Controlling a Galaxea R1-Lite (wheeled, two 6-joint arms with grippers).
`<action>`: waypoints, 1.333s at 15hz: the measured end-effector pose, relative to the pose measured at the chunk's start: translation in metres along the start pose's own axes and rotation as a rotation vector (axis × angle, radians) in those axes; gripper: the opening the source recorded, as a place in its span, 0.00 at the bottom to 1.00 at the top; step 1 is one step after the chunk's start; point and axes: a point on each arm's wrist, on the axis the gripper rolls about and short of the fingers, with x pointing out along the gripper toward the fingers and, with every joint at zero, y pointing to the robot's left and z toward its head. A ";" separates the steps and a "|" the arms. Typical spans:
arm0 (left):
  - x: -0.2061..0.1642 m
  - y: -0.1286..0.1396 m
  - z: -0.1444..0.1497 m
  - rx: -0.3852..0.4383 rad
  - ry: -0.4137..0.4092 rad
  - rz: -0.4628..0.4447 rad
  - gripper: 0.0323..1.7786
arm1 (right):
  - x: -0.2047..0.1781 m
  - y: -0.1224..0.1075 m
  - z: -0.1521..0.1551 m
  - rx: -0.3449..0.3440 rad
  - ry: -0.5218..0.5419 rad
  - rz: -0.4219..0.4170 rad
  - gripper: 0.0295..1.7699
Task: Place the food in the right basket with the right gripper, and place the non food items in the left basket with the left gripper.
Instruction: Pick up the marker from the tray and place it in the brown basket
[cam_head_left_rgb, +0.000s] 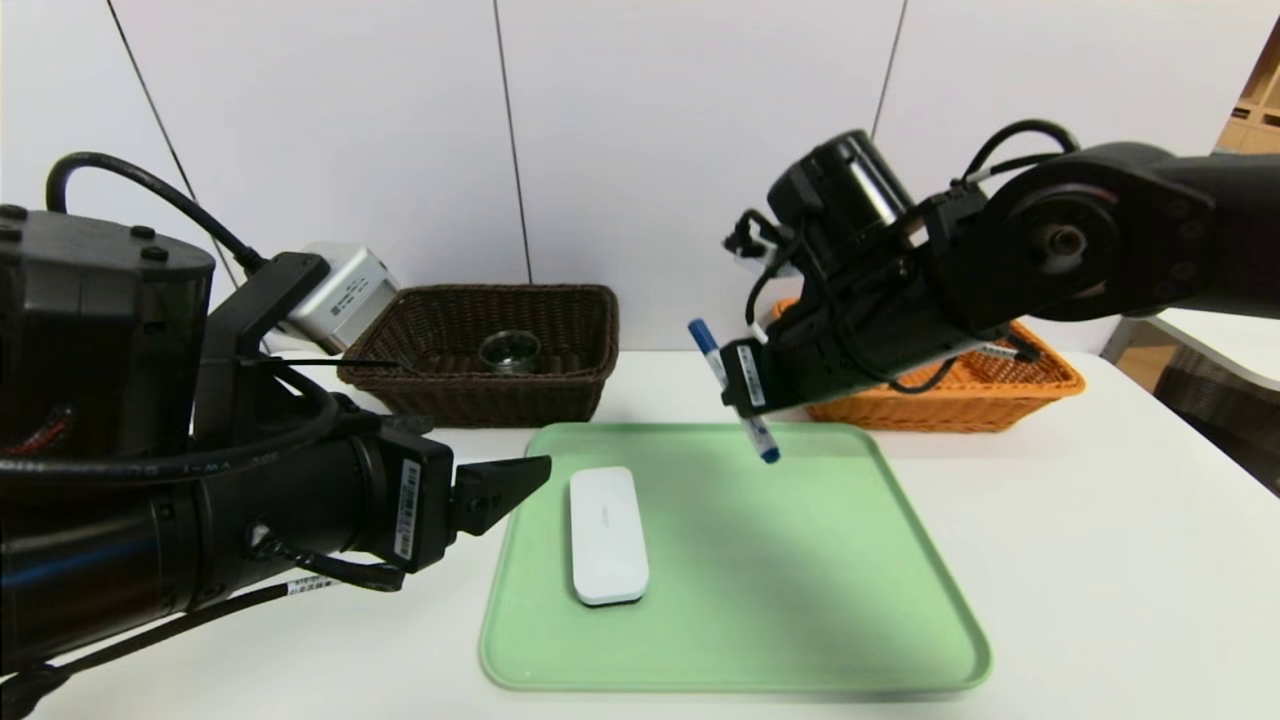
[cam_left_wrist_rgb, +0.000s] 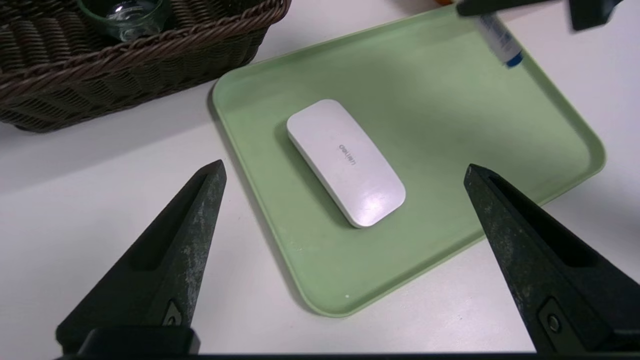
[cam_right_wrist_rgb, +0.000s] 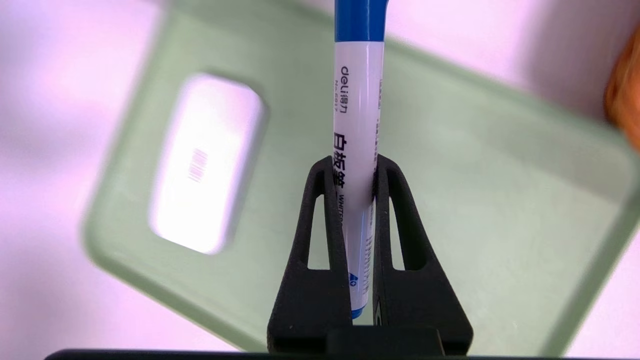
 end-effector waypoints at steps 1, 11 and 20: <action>0.000 0.001 -0.002 0.001 0.003 0.012 0.95 | -0.010 0.008 0.011 0.002 -0.067 0.024 0.08; -0.001 0.005 -0.005 -0.007 0.001 0.068 0.95 | 0.047 0.084 0.071 0.104 -0.799 0.179 0.08; 0.001 0.004 -0.002 -0.005 -0.007 0.067 0.95 | 0.139 0.080 0.050 0.080 -0.835 0.162 0.08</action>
